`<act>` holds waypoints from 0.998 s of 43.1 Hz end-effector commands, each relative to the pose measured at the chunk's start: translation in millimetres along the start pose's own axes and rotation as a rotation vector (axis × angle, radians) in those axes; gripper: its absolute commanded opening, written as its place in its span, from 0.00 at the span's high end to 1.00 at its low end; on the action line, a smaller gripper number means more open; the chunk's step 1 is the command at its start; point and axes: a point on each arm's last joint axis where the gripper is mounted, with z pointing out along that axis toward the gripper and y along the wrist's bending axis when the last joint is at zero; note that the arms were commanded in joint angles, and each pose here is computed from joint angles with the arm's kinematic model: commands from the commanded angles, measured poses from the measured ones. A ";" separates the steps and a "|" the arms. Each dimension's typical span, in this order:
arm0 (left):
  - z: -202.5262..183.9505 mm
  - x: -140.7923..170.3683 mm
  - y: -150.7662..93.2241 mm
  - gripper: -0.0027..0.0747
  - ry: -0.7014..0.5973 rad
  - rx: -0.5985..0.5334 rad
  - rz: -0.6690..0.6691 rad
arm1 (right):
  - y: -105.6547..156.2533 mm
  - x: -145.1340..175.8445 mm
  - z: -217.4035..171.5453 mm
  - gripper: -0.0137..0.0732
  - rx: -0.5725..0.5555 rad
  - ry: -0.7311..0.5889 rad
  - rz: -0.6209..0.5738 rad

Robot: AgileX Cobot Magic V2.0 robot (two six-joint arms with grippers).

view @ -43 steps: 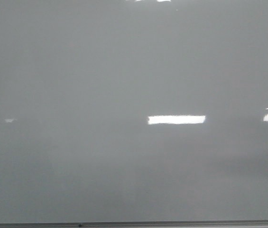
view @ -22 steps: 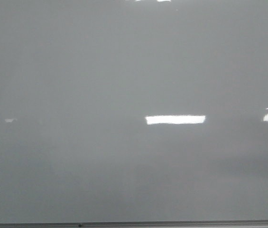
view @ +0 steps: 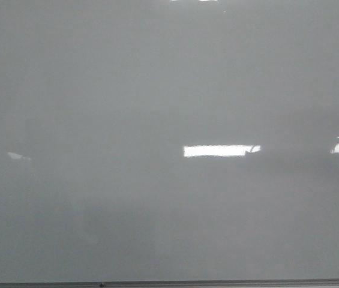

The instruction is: Write number 7 on whiteboard

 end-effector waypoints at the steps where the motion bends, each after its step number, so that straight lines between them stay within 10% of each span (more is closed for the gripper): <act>1: 10.0 -30.7 0.4 0.99 0.036 -0.001 0.024 | 5.4 -35.8 -0.1 0.92 -0.011 -0.016 0.003; 18: 52.0 -27.6 0.7 0.96 0.263 0.003 0.040 | 6.0 -54.9 40.5 0.88 0.008 0.150 0.014; 31: 51.8 -23.6 0.7 0.16 0.277 0.003 0.040 | 6.0 -55.2 40.5 0.18 0.008 0.146 0.014; 43: 56.4 -16.4 0.6 0.17 0.315 0.005 0.033 | 6.0 -55.1 40.5 0.11 0.008 0.147 0.014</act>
